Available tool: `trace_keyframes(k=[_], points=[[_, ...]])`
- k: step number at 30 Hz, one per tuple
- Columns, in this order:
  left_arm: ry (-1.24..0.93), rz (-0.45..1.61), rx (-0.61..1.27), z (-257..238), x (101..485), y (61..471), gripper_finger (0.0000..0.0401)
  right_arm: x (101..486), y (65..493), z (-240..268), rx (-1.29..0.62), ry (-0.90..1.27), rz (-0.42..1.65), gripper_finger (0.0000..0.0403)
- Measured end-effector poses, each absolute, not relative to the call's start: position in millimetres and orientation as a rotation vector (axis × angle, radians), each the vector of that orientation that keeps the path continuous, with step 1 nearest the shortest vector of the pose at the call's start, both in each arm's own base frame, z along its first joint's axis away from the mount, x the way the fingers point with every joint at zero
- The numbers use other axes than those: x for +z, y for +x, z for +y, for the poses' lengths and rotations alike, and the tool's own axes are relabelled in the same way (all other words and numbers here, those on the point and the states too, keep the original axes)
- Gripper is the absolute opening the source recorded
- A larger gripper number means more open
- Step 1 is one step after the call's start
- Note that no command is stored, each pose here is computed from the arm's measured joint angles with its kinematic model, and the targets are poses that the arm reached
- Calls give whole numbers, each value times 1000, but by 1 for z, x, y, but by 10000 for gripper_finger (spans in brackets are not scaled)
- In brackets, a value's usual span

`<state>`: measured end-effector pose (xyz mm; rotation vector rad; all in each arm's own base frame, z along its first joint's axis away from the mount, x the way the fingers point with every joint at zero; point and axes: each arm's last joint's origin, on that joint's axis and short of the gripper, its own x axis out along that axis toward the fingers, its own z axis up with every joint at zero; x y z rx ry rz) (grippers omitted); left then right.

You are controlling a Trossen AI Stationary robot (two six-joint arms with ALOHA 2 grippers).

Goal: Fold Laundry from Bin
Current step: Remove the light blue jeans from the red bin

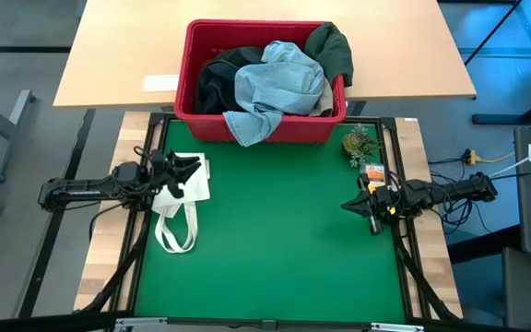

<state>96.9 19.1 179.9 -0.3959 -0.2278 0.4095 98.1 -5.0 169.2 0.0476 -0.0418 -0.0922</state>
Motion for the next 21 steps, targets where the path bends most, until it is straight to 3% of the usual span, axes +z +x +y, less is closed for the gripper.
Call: trace_keyframes(k=[9,21], points=[[-422,-272,423,20,184,99,162,169,98,-5,-92,48,-42,12],[-158,-169,456,23,194,129,163,169,98,-5,-91,82,-44,12]])
